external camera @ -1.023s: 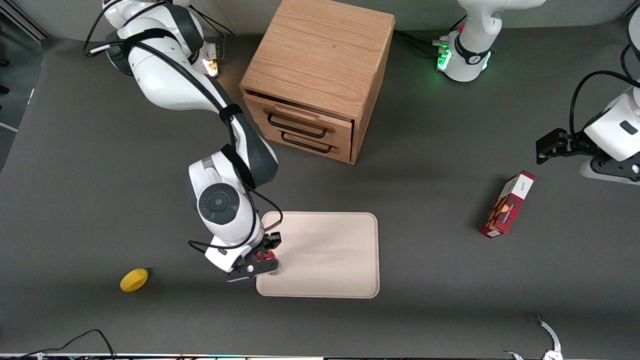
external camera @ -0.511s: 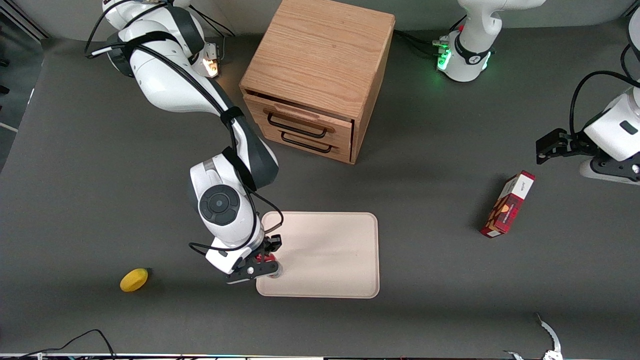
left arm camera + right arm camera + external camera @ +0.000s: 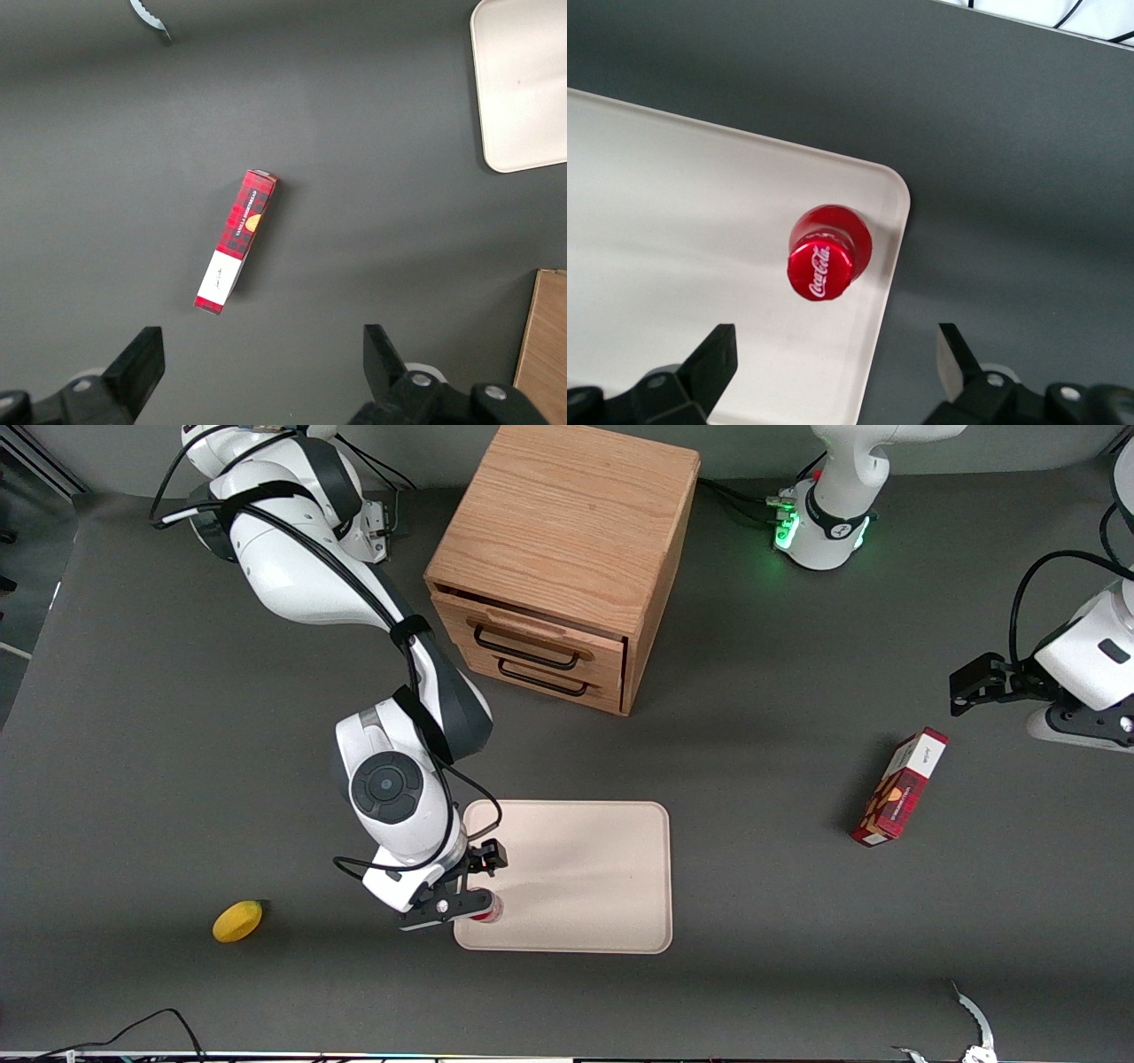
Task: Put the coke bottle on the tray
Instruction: 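Open the right gripper to release the bottle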
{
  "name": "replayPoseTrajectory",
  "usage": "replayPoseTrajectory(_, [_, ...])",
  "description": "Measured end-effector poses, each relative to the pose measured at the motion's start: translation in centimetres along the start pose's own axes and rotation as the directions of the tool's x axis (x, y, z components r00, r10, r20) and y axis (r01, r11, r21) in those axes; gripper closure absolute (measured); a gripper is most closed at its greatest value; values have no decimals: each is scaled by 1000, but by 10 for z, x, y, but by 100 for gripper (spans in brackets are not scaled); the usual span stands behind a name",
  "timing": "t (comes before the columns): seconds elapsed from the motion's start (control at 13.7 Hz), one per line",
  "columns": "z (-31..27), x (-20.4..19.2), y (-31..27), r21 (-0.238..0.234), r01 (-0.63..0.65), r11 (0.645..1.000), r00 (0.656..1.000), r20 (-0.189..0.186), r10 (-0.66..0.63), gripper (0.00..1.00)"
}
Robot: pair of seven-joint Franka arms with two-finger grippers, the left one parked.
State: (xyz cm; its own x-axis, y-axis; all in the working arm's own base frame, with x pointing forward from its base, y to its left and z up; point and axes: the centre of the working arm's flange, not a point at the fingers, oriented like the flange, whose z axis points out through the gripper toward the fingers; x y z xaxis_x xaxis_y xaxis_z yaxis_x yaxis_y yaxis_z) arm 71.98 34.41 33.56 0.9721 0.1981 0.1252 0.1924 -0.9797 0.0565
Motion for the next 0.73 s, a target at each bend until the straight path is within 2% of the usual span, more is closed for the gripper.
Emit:
replayPoseTrajectory(0.44, [-13,0,4,-7,-5,1000,1000,22,6,0])
replayPoseTrajectory(0.73, [-50,0,11,-5,-15,1000,1000,14,15,0])
